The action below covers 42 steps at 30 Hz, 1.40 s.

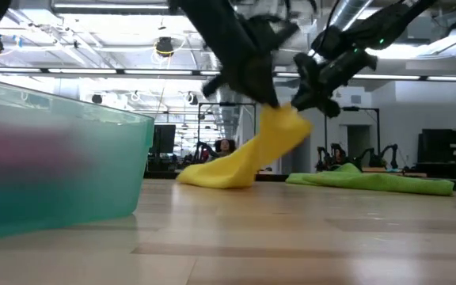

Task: Fold microfiber towels
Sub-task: Fold the yellow microfiber towel

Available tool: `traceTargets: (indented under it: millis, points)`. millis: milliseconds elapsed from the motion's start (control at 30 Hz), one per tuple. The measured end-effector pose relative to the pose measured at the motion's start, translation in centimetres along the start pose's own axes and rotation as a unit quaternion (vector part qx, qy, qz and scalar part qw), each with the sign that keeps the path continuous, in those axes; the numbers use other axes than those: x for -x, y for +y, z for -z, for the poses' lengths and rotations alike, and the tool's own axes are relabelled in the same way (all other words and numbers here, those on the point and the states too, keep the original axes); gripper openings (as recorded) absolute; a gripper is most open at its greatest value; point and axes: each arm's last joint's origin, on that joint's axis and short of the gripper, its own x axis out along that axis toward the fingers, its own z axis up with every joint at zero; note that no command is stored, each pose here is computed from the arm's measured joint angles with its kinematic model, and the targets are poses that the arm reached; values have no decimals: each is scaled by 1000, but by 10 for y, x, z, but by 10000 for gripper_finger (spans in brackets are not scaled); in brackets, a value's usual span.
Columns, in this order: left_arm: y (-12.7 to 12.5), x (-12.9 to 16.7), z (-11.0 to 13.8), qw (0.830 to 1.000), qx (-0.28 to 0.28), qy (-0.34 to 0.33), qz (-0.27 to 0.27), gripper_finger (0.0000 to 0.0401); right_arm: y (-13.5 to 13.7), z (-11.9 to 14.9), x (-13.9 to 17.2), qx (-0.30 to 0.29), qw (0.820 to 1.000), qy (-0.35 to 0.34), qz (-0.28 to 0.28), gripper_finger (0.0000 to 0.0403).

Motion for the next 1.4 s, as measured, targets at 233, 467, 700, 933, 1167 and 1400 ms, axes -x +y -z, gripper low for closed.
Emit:
traceTargets:
  millis: [233, 467, 700, 933, 1167, 1400]
  points:
    - [16, 71, -22, 997, 24, -46, -51, 0, 21, 1, 43, 16, 1000, -14, -2, 3]
    - [35, 117, -30, 995, 21, -56, -81, 0, 45, 13, 80, 23, 999, -13, -19, 3]
    - [60, 140, -37, 991, -5, -57, -125, 0, 68, 16, 105, 32, 997, -54, -51, 2]
    - [103, 143, -59, 979, -60, -55, -187, 0, 64, 0, 94, 27, 992, -120, -7, 2]
    - [170, 137, -90, 961, -113, -44, -249, 0, 42, -34, 59, 42, 982, -184, 5, 2]
    - [220, 153, -121, 942, -153, -79, -287, 0, 42, -85, 64, 162, 955, -245, 37, 2]
